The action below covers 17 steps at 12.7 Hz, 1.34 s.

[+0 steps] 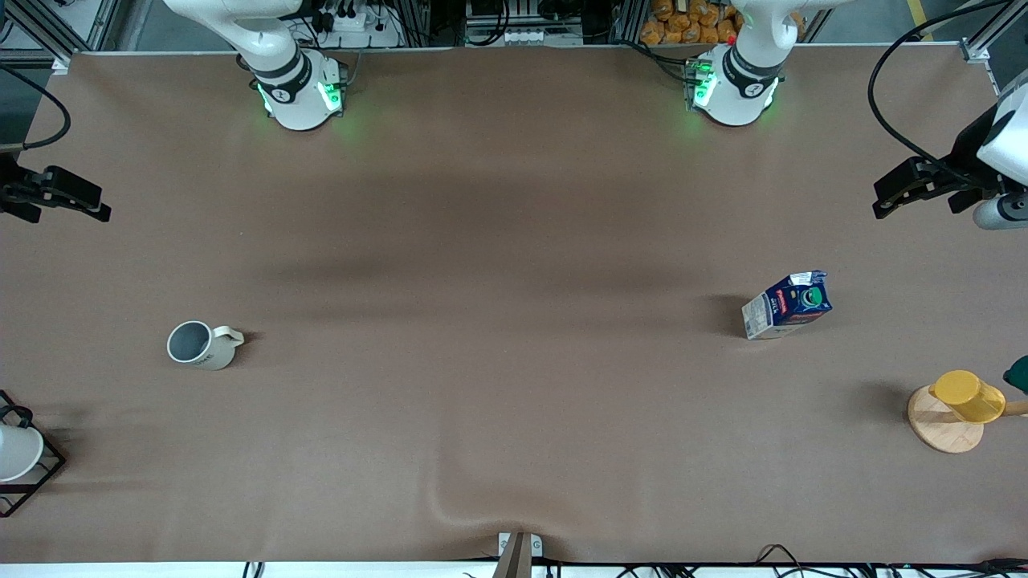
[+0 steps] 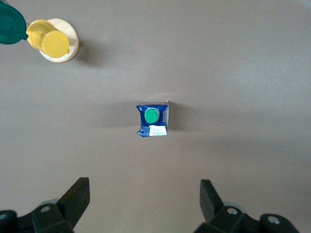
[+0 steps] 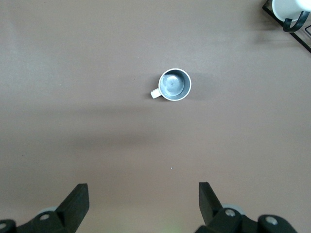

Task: Place milk next to cup

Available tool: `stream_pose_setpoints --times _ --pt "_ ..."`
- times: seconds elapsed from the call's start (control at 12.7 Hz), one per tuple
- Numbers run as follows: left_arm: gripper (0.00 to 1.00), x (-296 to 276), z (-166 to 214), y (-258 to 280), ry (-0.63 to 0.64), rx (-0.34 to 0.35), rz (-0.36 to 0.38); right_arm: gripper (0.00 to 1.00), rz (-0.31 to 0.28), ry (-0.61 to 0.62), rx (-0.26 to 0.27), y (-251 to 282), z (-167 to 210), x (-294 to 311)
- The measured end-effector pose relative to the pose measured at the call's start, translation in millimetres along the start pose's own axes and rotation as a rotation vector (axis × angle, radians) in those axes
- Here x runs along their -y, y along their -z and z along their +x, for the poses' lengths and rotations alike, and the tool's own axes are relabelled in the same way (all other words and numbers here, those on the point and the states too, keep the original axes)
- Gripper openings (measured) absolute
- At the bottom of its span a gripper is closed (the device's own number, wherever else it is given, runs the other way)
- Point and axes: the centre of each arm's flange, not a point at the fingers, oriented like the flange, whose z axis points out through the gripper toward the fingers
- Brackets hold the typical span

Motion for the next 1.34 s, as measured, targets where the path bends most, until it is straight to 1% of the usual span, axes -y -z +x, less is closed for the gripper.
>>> stream_pose_setpoints --times 0.31,0.47,0.55,0.71,0.94,1.1,1.34 --pt "1.00 1.4 0.3 -1.8 0.002 0.008 0.001 1.00 0.000 0.000 -0.001 0.1 0.1 0.0" --pt "1.00 1.2 7.9 -16.0 0.002 0.033 0.002 1.00 0.000 0.000 -0.004 0.3 0.4 0.0" --pt "1.00 1.7 18.4 -32.0 0.000 0.043 0.012 1.00 0.000 0.000 -0.003 0.2 0.5 0.0" --pt "1.00 3.8 49.6 -75.6 -0.008 0.028 0.047 1.00 0.000 0.000 -0.001 -0.9 0.8 -0.1" --pt "1.00 0.0 80.0 -131.2 -0.016 0.038 0.036 1.00 0.000 -0.003 0.006 -4.6 1.2 -1.7" --pt "1.00 -2.2 88.8 -156.1 -0.019 0.029 0.029 1.00 0.003 -0.009 0.034 -17.4 2.4 -4.9" --pt "1.00 10.1 85.7 -195.6 0.014 0.046 0.014 1.00 0.006 -0.025 0.110 -61.6 14.5 -13.9"
